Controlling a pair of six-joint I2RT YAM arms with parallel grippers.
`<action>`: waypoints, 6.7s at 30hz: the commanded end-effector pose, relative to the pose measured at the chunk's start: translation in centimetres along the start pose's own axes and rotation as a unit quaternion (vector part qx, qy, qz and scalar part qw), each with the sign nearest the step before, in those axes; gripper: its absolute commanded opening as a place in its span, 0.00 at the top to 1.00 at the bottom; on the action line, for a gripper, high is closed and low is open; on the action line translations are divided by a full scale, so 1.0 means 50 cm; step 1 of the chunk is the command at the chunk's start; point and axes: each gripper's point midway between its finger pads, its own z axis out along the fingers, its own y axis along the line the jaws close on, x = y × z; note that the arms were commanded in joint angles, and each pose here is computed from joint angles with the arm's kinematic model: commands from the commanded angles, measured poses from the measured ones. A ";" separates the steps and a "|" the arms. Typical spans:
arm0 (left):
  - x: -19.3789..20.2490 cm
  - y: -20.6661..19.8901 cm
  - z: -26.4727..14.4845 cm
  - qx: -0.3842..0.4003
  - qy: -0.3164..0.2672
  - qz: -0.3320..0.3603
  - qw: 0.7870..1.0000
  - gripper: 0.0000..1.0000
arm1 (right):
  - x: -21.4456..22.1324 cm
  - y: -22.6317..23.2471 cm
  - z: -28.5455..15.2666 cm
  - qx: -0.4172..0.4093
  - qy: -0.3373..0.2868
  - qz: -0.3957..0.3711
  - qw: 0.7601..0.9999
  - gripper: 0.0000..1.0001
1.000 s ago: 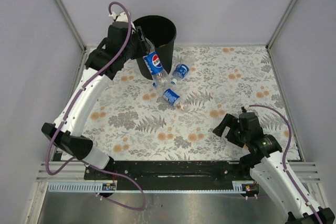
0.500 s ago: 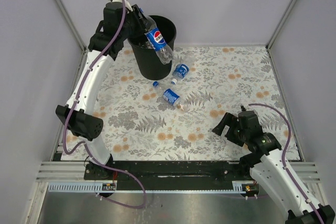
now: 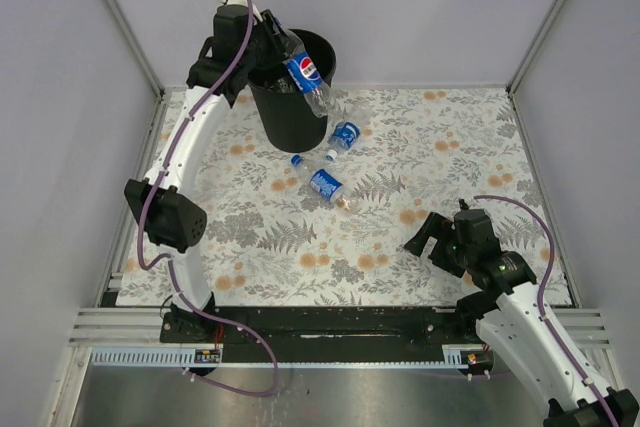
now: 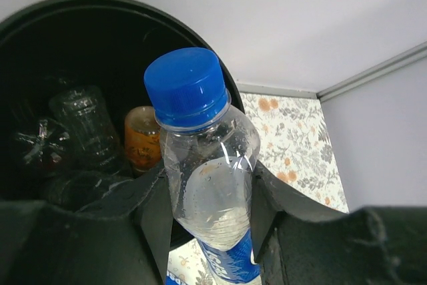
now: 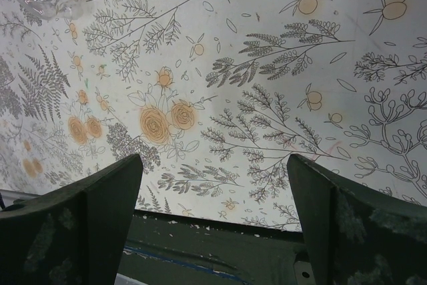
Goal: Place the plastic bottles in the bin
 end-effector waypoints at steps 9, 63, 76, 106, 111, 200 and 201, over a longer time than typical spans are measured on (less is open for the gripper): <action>-0.251 -0.018 -0.076 0.020 -0.217 -0.010 0.976 1.00 | -0.046 0.042 -0.015 -0.016 -0.024 -0.021 0.999 0.01; 0.604 0.159 -0.106 -0.182 0.176 -0.183 0.950 0.01 | -0.025 0.018 -0.032 -0.024 -0.041 -0.009 0.999 0.00; 0.678 0.205 -0.009 -0.218 0.148 -0.203 0.943 0.10 | -0.034 0.030 -0.034 -0.031 -0.046 0.003 0.998 0.01; 0.060 -0.003 -0.293 -0.093 -0.164 0.122 0.974 1.00 | -0.038 0.050 -0.007 -0.052 -0.040 0.002 0.998 0.01; -0.107 -0.104 -0.254 -0.057 -0.201 0.218 0.953 1.00 | -0.044 0.061 -0.010 -0.054 -0.033 -0.012 0.998 0.01; 0.189 0.263 -0.524 -0.239 -0.028 0.030 0.970 0.01 | -0.463 0.405 0.634 -0.015 0.039 0.046 0.998 0.18; 0.190 0.262 -0.525 -0.238 -0.027 0.033 0.970 0.01 | -0.462 0.410 0.632 -0.012 0.033 0.038 0.999 0.23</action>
